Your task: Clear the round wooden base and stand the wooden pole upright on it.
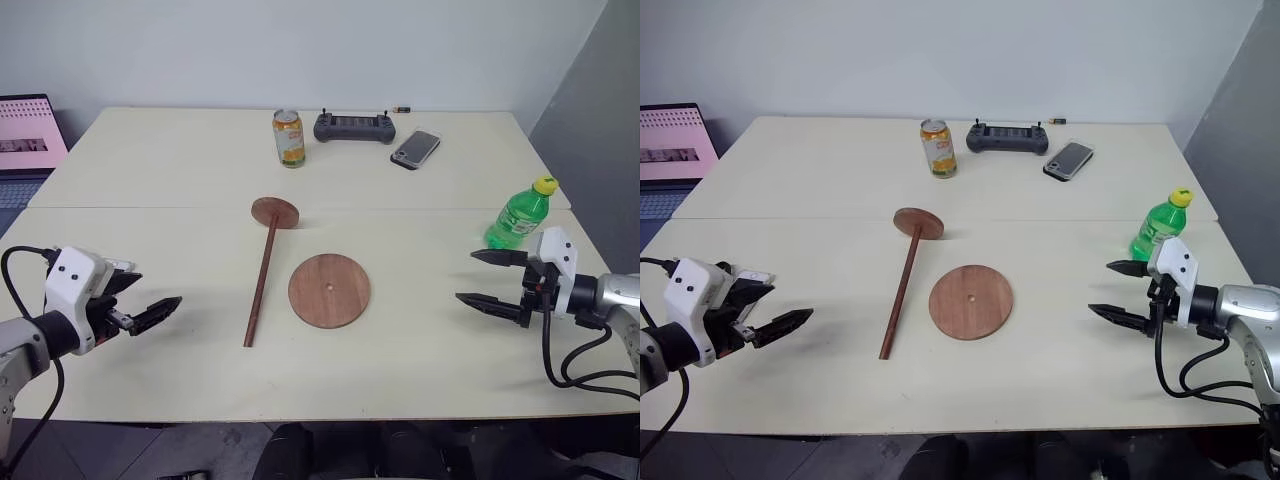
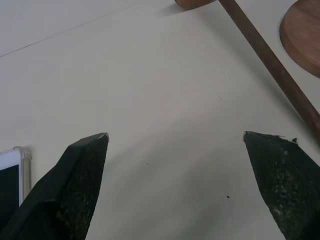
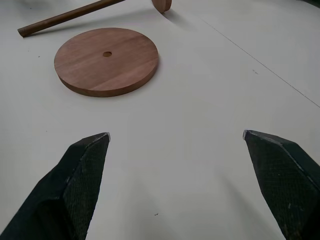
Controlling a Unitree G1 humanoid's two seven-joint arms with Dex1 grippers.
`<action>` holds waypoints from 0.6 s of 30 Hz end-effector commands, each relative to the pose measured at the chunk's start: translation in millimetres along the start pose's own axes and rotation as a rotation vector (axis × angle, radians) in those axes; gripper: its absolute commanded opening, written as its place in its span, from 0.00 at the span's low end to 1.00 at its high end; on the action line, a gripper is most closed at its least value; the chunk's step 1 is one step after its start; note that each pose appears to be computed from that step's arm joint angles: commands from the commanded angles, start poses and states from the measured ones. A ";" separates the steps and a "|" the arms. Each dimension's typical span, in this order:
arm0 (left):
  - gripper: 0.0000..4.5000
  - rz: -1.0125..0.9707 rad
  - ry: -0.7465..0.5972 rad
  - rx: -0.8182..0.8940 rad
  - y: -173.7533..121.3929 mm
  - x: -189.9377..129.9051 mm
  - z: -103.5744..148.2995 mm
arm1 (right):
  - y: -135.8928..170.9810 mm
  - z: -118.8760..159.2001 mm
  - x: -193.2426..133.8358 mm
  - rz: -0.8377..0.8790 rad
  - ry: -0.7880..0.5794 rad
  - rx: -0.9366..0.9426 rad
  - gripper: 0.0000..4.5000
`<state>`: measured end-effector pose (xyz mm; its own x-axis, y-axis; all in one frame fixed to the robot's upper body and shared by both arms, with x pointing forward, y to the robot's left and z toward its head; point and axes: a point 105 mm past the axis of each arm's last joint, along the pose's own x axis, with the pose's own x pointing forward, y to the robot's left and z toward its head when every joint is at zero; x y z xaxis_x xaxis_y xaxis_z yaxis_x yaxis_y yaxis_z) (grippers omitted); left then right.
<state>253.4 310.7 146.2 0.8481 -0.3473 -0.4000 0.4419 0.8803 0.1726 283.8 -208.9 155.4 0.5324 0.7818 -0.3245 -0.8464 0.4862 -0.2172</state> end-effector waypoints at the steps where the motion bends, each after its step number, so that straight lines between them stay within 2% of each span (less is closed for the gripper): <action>1: 1.00 0.012 -0.018 0.040 4.3 -1.4 8.4 | 0.7 10.5 0.9 0.012 -0.019 -0.058 1.00; 9: 1.00 0.016 -0.004 0.057 9.2 -2.6 10.2 | 3.8 10.9 5.4 0.022 -0.029 -0.058 1.00; 18: 1.00 -0.136 -0.037 -0.005 -1.0 9.3 22.0 | 16.9 28.4 13.4 0.088 -0.081 -0.061 1.00</action>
<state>265.2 303.1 154.4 0.8025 -0.4511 -0.3905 0.5270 0.8428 0.1094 280.2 -189.9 158.6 0.4821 0.8212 -0.3053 -0.8747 0.4317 -0.2201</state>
